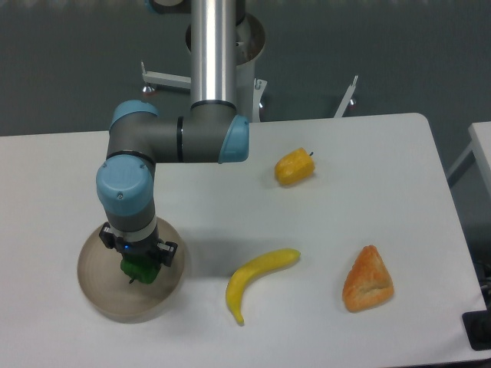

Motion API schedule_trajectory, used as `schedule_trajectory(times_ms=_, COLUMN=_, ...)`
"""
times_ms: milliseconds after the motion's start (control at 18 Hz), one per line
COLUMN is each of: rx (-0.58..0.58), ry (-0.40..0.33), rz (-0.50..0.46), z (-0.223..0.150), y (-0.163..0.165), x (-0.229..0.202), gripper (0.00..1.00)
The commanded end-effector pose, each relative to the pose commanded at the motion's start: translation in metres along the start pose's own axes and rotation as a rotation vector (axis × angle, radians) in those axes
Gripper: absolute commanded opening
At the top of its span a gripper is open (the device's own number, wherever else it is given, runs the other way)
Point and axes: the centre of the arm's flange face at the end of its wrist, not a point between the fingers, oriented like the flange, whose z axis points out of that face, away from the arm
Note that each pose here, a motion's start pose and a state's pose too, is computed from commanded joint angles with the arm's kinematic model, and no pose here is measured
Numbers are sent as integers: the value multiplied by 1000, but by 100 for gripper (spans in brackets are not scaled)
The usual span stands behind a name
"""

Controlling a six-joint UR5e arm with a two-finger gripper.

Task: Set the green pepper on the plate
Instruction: 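Lower the green pepper onto the plate and open the gripper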

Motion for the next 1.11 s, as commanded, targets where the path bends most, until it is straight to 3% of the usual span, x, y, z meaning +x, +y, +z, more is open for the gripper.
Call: schedule_trajectory(times_ms=1111, rx=-45, ry=21, rz=4, z=23, y=9, x=14, gripper=48)
